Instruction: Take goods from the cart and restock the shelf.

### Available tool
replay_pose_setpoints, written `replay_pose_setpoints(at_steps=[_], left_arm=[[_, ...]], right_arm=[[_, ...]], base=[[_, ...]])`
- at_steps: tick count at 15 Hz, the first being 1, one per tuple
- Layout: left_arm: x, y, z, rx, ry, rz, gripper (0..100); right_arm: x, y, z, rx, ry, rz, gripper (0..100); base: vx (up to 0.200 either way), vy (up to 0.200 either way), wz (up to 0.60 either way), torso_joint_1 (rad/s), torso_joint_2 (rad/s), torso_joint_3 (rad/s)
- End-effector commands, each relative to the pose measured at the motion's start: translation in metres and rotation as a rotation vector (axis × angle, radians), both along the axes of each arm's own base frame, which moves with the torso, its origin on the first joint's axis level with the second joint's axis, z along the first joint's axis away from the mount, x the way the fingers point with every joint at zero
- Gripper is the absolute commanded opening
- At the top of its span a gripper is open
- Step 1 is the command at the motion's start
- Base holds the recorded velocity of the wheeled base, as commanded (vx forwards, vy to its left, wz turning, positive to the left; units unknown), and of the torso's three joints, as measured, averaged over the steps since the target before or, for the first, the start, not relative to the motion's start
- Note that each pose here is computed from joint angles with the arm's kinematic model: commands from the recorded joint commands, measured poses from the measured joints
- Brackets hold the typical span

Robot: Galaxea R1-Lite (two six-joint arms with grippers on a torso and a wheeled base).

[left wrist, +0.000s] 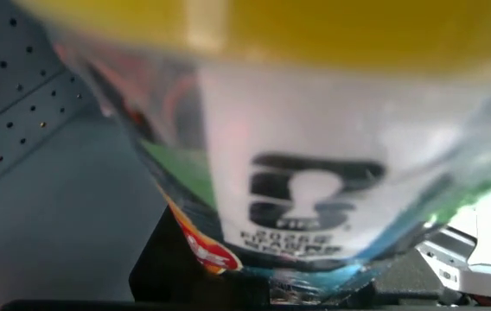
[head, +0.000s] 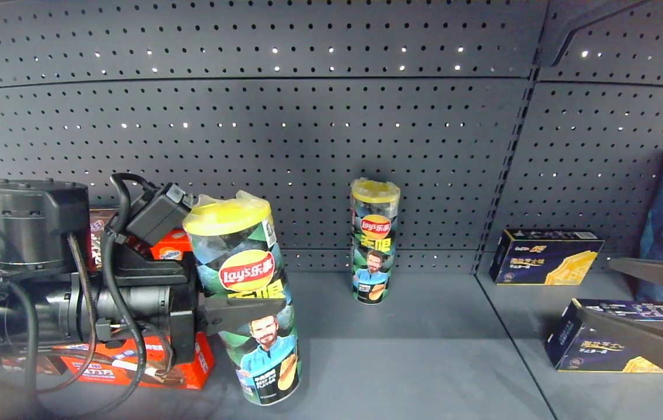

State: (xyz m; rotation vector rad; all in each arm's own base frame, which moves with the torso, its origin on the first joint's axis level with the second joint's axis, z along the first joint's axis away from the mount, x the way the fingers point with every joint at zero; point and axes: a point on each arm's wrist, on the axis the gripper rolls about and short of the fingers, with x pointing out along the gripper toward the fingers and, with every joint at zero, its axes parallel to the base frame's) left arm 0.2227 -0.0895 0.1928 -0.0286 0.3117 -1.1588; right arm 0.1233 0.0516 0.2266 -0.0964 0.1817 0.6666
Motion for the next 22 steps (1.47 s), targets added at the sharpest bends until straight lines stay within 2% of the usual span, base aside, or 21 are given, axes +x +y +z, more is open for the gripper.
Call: replay_pose_setpoints(at_steps=[1, 3, 6, 9, 15, 18, 22], left_arm=[[0.007, -0.002, 0.006, -0.006, -0.020, 0.002, 0], [0.011, -0.003, 0.010, -0.010, -0.033, 0.000, 0], [0.019, -0.007, 0.010, -0.010, -0.030, -0.003, 0], [0.027, -0.010, 0.009, -0.008, -0.026, -0.004, 0], [0.035, -0.015, 0.008, -0.009, -0.026, -0.015, 0], [0.038, -0.016, 0.009, -0.011, -0.031, -0.015, 0], [0.040, -0.017, 0.008, -0.009, -0.026, -0.015, 0]], right_arm=[[0.053, 0.029, -0.019, -0.029, 0.097, 0.081, 100], [0.068, 0.039, -0.023, -0.029, 0.075, 0.108, 100], [0.082, 0.044, -0.027, -0.034, 0.090, 0.103, 100], [0.102, 0.053, -0.026, -0.009, 0.052, 0.145, 100], [0.139, 0.072, -0.042, 0.046, 0.026, 0.344, 100], [0.162, 0.083, -0.042, 0.054, 0.002, 0.360, 100], [0.180, 0.097, -0.047, 0.079, -0.031, 0.464, 100]], base=[[0.000, 0.000, 0.00, 0.000, 0.00, 0.000], [0.000, 0.000, 0.00, 0.000, 0.00, 0.000], [0.000, 0.000, 0.00, 0.000, 0.00, 0.000], [0.000, 0.000, 0.00, 0.000, 0.00, 0.000], [0.000, 0.000, 0.00, 0.000, 0.00, 0.000], [0.000, 0.000, 0.00, 0.000, 0.00, 0.000], [0.000, 0.000, 0.00, 0.000, 0.00, 0.000]])
